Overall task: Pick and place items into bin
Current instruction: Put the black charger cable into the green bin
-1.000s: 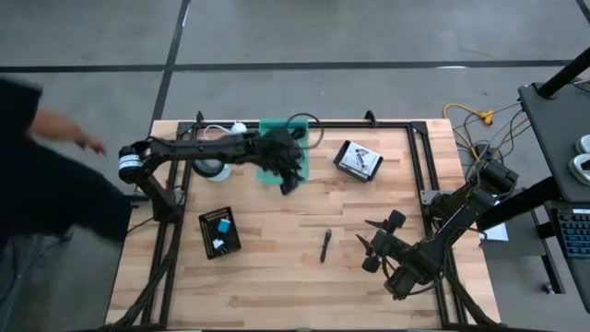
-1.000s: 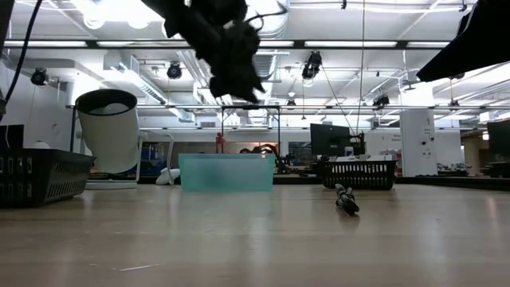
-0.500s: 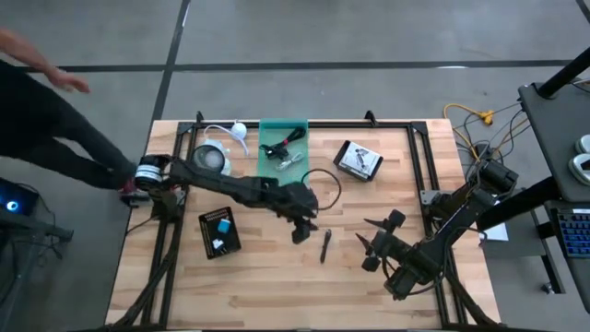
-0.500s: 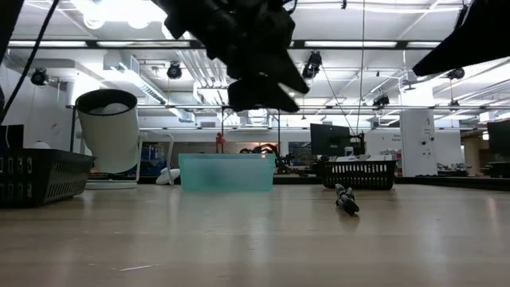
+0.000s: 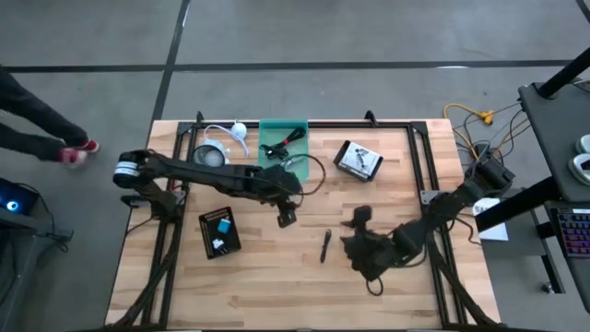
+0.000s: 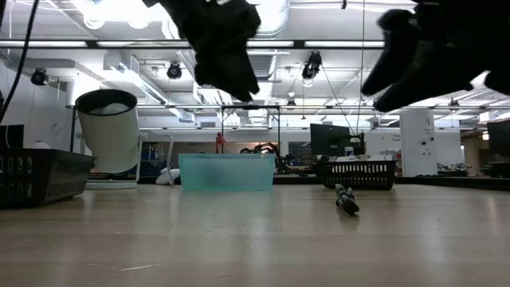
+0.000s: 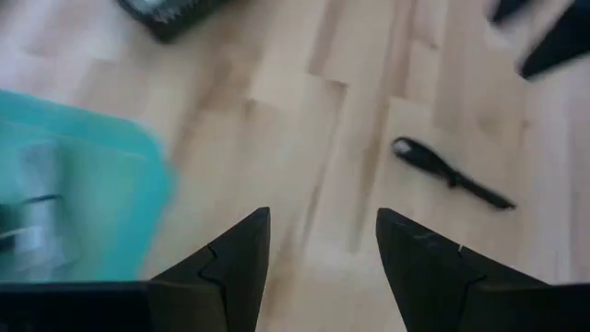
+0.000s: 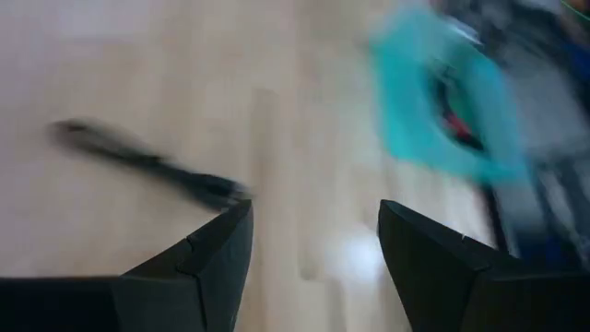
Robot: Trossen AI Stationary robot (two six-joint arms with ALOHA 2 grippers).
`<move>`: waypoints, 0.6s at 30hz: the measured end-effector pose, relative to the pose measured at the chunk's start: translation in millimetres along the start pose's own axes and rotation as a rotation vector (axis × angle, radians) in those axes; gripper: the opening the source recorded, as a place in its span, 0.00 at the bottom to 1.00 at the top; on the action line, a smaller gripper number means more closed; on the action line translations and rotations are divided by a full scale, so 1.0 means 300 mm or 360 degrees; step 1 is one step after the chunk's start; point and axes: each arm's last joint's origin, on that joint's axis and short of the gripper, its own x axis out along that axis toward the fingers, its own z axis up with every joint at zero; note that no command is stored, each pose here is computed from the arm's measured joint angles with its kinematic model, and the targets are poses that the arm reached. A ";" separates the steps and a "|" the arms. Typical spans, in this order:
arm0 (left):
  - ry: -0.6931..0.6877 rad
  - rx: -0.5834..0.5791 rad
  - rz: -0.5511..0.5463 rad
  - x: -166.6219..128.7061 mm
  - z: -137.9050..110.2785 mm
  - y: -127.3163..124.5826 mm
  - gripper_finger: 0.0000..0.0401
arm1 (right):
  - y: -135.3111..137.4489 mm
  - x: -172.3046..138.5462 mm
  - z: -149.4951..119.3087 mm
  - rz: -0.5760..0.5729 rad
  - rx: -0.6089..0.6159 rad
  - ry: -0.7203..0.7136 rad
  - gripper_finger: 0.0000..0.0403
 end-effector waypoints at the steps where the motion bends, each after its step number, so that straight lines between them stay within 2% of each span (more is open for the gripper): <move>1: -0.0009 0.0016 0.0036 -0.030 0.000 0.006 0.46 | -0.001 0.009 0.010 0.0109 -0.0101 -0.0002 0.54; 4: -0.0110 0.0010 0.0127 -0.110 0.008 0.021 0.46 | -0.008 0.044 0.038 0.0555 -0.0269 -0.0035 0.54; 6: -0.0157 0.0002 0.0176 -0.154 0.006 0.032 0.46 | -0.021 0.070 0.055 0.0738 -0.0288 -0.0092 0.54; 12: -0.0312 -0.0031 0.0201 -0.278 0.009 0.052 0.46 | -0.073 0.125 0.067 0.0858 -0.0430 -0.0152 0.54; 15: -0.0362 -0.0024 0.0228 -0.311 0.009 0.059 0.46 | -0.087 0.157 0.070 0.1039 -0.0458 -0.0206 0.54; 18: -0.0370 0.0006 0.0253 -0.318 -0.001 0.065 0.46 | -0.092 0.199 0.067 0.1081 -0.0487 -0.0217 0.54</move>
